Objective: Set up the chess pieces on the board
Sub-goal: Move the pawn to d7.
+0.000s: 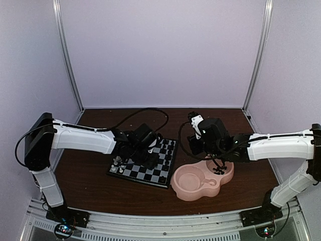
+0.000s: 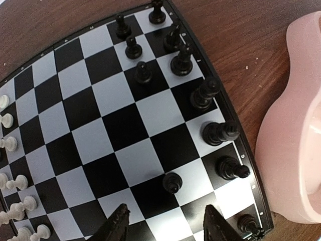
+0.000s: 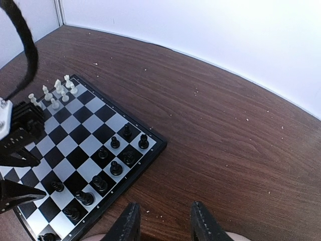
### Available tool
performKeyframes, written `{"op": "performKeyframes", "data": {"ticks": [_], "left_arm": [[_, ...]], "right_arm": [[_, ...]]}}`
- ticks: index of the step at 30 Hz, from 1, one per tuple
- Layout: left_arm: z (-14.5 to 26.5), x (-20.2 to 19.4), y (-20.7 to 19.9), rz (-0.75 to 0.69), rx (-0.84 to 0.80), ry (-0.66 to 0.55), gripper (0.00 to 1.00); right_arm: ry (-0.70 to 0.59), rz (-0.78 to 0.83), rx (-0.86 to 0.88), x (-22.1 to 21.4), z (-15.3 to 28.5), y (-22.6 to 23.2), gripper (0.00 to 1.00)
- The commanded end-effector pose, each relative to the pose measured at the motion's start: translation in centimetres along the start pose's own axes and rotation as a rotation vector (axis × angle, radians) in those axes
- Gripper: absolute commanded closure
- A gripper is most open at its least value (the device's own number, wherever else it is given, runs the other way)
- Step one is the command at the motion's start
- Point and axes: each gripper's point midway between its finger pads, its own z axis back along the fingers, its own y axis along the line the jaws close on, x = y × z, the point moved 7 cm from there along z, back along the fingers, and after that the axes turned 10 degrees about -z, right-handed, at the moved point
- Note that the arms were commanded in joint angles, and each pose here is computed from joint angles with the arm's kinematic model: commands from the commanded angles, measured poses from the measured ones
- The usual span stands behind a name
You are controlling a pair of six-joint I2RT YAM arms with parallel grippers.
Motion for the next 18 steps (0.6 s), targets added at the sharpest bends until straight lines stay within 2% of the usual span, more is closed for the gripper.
{"op": "performKeyframes", "data": {"ticks": [1,11,14,18], "left_arm": [[-0.9,0.1,-0.3,0.008,-0.014,0.042,0.51],[-2.6,0.2,-0.9,-0.011,-0.032,0.086,0.59],[-2.9,0.3,-0.8,-0.018,-0.026,0.088,0.67],[-3.1,0.5,-0.8,-0.02,-0.014,0.085,0.69]], "right_arm": [[-0.039,-0.038,-0.016,0.7,0.5,-0.6,0.64],[-0.033,-0.041,-0.011,0.7,0.6,-0.7,0.63],[-0.028,-0.041,-0.005,0.7,0.6,-0.7,0.63],[-0.024,-0.04,-0.002,0.7,0.5,-0.7,0.62]]}}
